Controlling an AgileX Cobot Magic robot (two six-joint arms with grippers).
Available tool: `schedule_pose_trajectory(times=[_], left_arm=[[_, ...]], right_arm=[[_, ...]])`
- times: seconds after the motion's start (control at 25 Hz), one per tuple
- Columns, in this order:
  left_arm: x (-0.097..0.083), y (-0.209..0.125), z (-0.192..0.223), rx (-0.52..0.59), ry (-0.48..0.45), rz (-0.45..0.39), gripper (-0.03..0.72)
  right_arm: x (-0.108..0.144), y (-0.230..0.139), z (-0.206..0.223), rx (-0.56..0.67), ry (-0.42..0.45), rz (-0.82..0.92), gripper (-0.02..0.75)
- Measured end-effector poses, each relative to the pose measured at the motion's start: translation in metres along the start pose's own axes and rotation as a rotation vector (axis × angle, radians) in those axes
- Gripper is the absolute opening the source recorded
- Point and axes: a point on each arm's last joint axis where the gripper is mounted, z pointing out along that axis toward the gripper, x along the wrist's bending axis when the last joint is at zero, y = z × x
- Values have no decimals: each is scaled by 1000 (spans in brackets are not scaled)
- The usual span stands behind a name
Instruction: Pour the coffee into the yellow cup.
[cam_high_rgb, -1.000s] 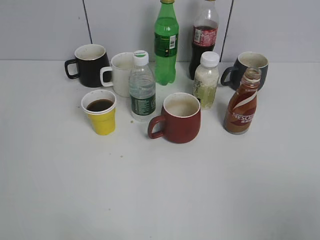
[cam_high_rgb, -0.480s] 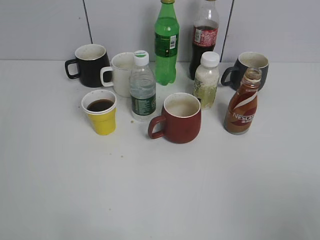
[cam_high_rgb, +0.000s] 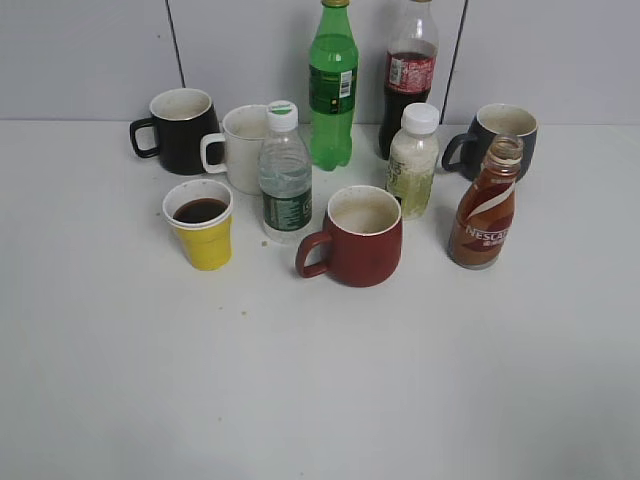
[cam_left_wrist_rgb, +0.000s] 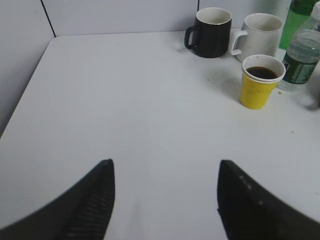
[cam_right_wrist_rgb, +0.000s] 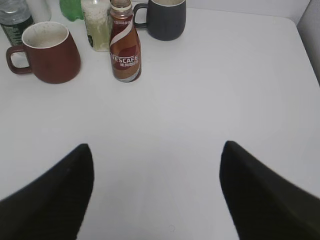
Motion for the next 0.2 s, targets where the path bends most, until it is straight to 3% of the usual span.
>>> schedule_pose_trajectory(times=[0.2], left_arm=[[0,0,0,0,0,0,489]], right_arm=[[0,0,0,0,0,0,589]])
